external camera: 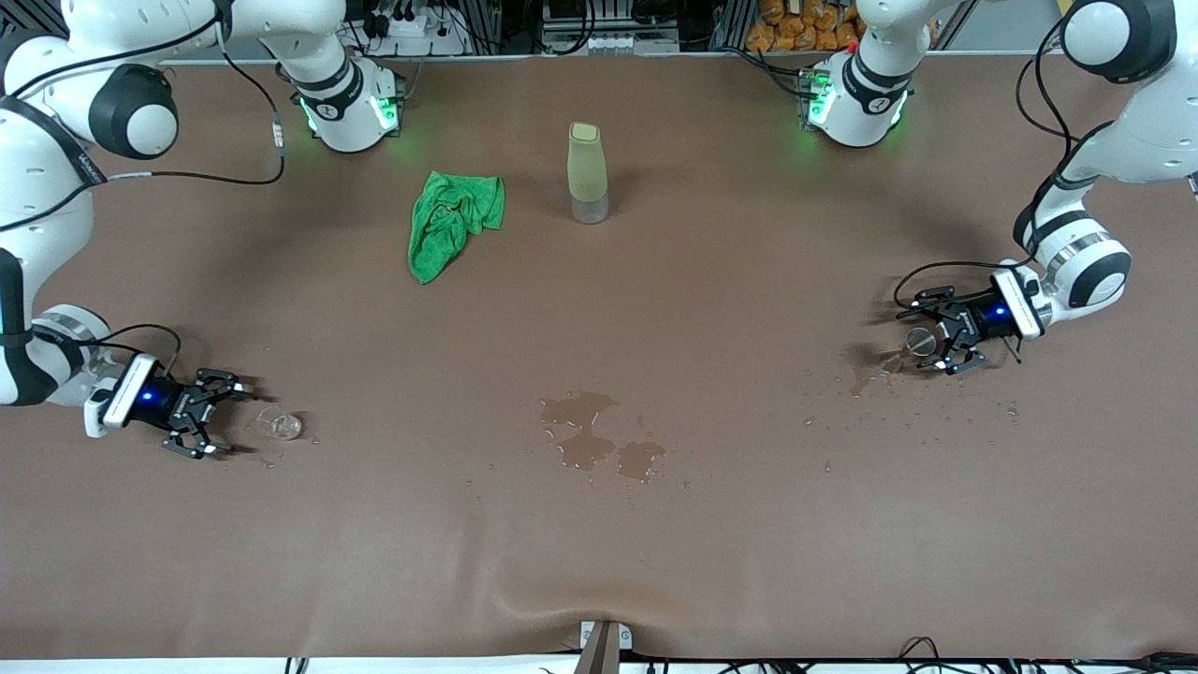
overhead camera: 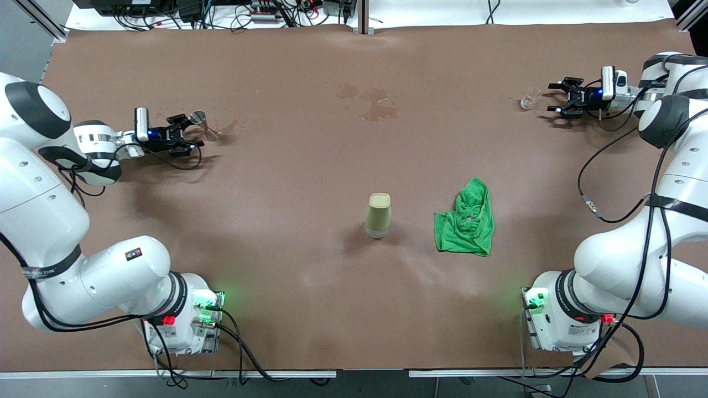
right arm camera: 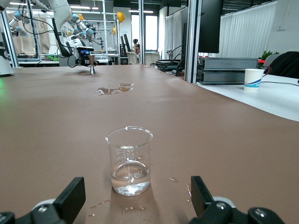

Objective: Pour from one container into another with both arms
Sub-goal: 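Close the right gripper on the beaker while the left gripper grips the jigger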

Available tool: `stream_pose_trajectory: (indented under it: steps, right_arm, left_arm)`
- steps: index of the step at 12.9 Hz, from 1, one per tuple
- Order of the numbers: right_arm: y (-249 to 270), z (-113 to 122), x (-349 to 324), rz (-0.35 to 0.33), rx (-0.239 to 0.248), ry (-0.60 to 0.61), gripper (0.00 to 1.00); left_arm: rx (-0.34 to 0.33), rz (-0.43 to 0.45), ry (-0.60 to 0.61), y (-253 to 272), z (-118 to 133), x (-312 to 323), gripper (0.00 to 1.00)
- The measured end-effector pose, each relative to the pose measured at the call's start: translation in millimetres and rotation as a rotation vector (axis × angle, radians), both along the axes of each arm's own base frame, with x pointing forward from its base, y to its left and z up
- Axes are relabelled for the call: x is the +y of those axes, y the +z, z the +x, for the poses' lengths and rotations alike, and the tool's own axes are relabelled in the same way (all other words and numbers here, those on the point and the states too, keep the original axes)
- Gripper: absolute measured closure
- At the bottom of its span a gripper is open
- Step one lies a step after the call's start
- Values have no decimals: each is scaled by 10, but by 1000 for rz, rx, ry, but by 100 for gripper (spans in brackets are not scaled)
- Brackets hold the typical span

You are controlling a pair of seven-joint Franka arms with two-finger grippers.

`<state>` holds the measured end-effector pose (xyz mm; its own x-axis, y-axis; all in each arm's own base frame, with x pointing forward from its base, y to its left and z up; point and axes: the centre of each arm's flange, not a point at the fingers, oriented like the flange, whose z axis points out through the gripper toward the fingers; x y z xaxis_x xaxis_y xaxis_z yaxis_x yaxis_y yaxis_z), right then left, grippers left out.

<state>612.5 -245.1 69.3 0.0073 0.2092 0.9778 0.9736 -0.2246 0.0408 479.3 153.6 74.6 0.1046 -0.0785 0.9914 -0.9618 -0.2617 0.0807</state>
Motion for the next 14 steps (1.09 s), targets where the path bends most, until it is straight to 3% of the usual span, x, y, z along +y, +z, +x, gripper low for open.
stream_pose_trajectory:
  steps: [10, 13, 14]
  right_arm:
    - [-52, 51, 339, 23, -48, 74, 0]
    - [-54, 64, 403, 25, -55, 89, 0]
    - [-54, 66, 419, 26, -60, 93, 0]
  left_arm:
    - [-11, -20, 57, -17, 105, -63, 0]
    - [-5, -18, 59, -55, 88, -62, 12]
    - [-2, -18, 60, -73, 80, -65, 12]
